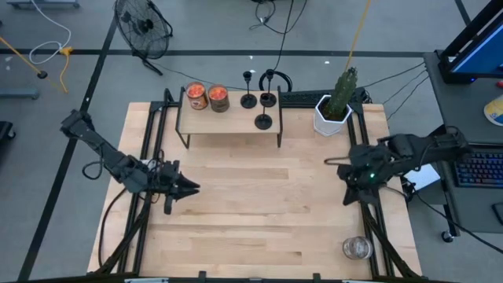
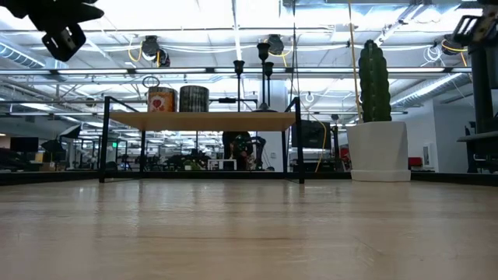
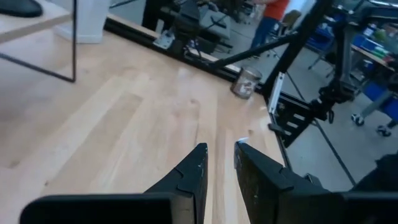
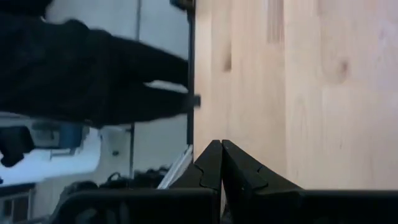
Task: Pick & Place candle stick holders
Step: Put the brown scented candle can on the shelf
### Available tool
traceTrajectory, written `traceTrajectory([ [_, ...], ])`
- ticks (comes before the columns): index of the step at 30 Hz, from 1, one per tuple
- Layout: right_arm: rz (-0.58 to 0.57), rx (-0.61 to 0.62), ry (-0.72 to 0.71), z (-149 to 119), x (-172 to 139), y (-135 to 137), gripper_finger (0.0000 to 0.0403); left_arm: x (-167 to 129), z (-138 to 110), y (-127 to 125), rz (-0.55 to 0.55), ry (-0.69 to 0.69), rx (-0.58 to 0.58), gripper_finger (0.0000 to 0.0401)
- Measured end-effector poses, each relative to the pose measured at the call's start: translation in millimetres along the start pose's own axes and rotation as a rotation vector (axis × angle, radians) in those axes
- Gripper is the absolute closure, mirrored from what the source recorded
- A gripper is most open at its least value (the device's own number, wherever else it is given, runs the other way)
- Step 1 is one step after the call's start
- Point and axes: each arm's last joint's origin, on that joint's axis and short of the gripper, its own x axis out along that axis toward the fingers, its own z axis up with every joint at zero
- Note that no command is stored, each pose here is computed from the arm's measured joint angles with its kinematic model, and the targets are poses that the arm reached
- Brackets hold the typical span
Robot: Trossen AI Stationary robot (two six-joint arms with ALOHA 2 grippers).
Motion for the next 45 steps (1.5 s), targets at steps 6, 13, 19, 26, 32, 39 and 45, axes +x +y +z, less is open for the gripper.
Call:
traceTrajectory([
  [6, -0.068, 0.02, 0.112, 3, 9, 19, 0.0403, -3, -2, -3, -0.003, -0.003, 0.101, 0.0313],
  [13, -0.223, 0.081, 0.202, 0, 12, 37, 0.0403, -10, -1, 2, -0.025, -0.038, 0.199, 0.0313],
  [19, -0.301, 0.127, 0.24, 0, 21, 42, 0.0403, -10, -8, 17, -0.078, -0.038, 0.156, 0.0313],
  [26, -0.376, 0.22, 0.311, 0, 29, 38, 0.0403, -11, -6, 30, -0.176, -0.062, 0.205, 0.0313],
  [32, -0.388, 0.278, 0.304, 1, 32, 38, 0.0403, -12, -3, 44, -0.187, -0.017, 0.223, 0.0313],
  [39, -0.403, 0.401, 0.281, 0, 31, 39, 0.0403, -13, 0, 52, -0.247, 0.012, 0.232, 0.0313],
  [45, -0.367, 0.415, 0.257, -1, 27, 41, 0.0403, -13, -2, 55, -0.21, 0.035, 0.206, 0.0313],
])
